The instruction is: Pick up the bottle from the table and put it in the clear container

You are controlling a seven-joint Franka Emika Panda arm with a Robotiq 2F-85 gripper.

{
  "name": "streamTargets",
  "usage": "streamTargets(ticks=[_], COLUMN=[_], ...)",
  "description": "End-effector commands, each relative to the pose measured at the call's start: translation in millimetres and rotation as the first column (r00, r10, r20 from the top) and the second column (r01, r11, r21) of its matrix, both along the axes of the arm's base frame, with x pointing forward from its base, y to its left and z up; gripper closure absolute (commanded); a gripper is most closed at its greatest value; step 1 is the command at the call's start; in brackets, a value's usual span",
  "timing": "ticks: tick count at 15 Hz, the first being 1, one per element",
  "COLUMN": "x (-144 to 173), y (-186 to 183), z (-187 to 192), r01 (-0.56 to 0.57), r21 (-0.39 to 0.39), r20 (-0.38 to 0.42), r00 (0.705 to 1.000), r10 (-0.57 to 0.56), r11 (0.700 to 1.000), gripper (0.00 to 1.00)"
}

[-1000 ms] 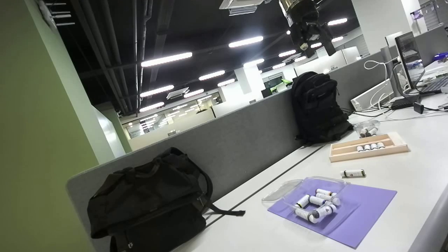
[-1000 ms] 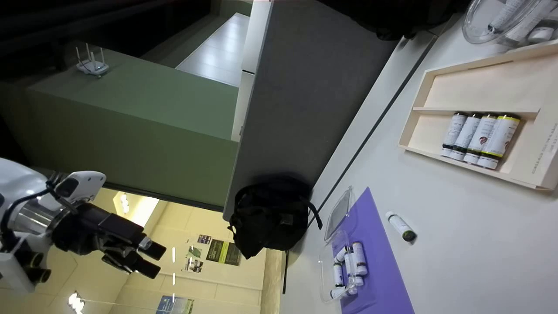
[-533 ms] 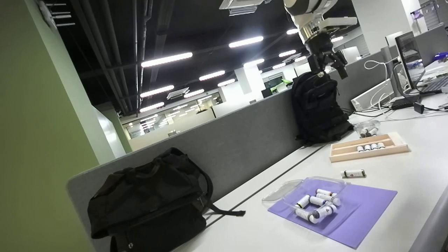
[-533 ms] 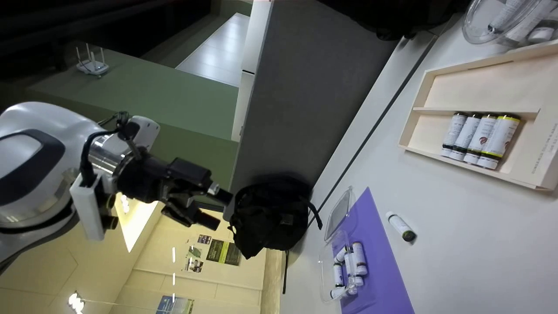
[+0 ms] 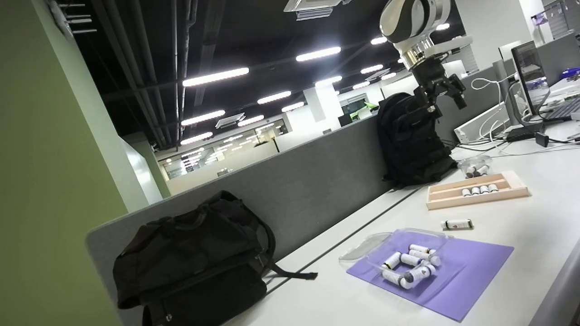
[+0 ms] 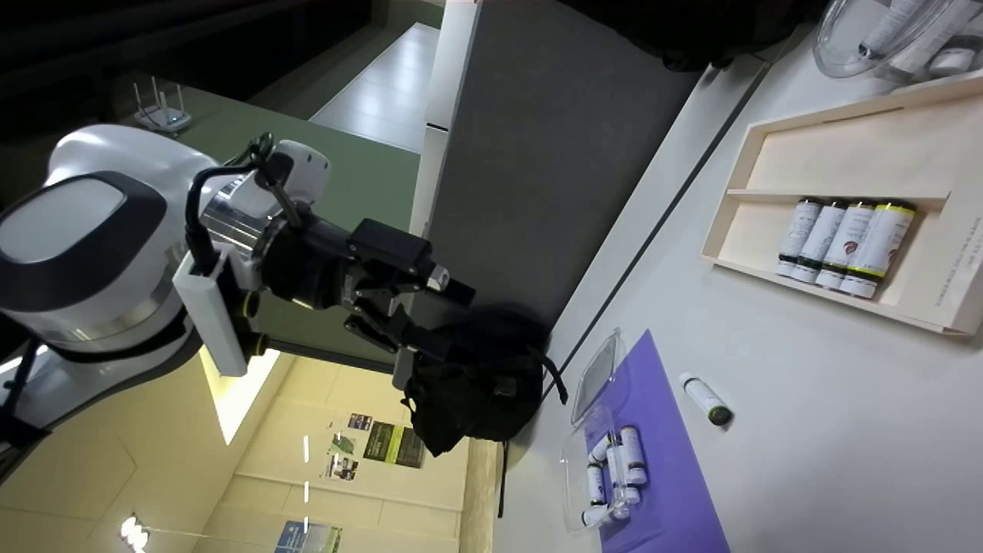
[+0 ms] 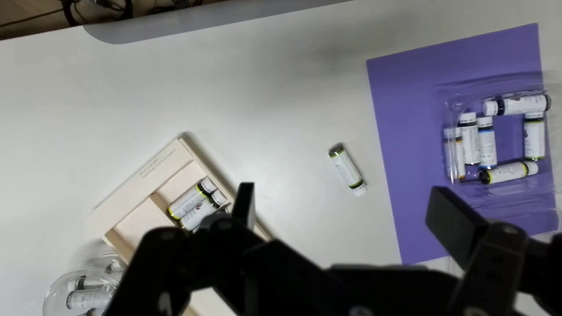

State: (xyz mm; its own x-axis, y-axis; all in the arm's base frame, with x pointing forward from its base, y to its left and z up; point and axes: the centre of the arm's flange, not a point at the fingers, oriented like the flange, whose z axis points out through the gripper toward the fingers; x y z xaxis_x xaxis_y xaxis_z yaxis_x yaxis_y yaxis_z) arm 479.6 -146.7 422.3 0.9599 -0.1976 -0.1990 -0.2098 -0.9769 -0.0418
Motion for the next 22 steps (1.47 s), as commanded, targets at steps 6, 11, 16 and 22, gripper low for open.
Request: streamTargets(ticks=[6, 11, 16, 22], x=[8.6, 31.2, 49.7, 58.3], y=[2.6, 13.8, 35.2, 64.0], z=[-24.0, -113.3, -224.6, -301.3], r01=[-0.080, -0.277, -0.350, -0.447], r21=[0.021, 0.028, 0.032, 0.004], r20=[-0.008, -0.032, -0.096, -0.096], r00=[0.997, 0.960, 0.931, 0.890], r10=[0.081, 0.278, 0.351, 0.445], r11=[0.997, 0.960, 0.936, 0.895], gripper=[0.00, 0.00, 0.00, 0.25])
